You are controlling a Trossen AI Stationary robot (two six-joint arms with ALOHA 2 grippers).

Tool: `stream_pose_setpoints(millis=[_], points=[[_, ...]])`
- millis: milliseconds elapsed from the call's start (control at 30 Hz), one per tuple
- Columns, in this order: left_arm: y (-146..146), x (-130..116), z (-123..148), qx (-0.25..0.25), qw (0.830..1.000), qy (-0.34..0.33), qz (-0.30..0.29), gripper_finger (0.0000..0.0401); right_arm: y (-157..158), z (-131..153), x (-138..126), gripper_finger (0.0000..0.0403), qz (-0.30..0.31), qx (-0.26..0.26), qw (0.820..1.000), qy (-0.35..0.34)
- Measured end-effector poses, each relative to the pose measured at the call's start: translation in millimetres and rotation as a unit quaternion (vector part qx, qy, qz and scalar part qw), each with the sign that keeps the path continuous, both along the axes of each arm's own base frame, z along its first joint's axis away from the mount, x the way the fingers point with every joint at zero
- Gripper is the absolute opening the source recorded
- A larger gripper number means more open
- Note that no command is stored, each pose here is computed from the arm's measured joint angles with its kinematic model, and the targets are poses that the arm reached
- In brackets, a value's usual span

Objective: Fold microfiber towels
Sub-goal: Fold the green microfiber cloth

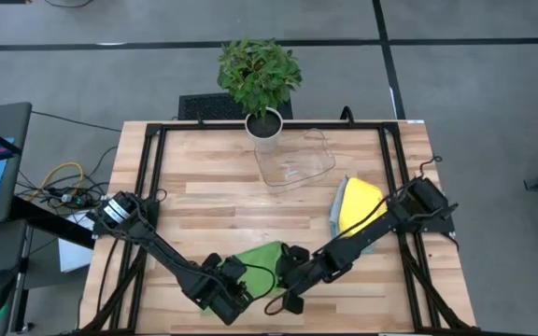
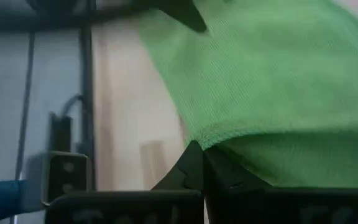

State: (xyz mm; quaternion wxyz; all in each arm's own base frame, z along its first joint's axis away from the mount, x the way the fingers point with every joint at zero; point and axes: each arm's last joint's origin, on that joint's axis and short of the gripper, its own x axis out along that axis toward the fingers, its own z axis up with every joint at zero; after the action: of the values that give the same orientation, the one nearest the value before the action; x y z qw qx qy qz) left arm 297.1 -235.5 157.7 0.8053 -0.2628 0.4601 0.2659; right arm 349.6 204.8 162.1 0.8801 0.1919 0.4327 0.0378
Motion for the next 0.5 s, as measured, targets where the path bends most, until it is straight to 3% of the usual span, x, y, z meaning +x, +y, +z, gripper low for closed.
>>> stream_pose_setpoints(millis=[500], points=[[4.8,2.8,0.2,0.009,1.0,-0.005,0.012,0.0166,11.8,-4.4,39.6,0.0018,0.063,0.012,0.998,-0.02]])
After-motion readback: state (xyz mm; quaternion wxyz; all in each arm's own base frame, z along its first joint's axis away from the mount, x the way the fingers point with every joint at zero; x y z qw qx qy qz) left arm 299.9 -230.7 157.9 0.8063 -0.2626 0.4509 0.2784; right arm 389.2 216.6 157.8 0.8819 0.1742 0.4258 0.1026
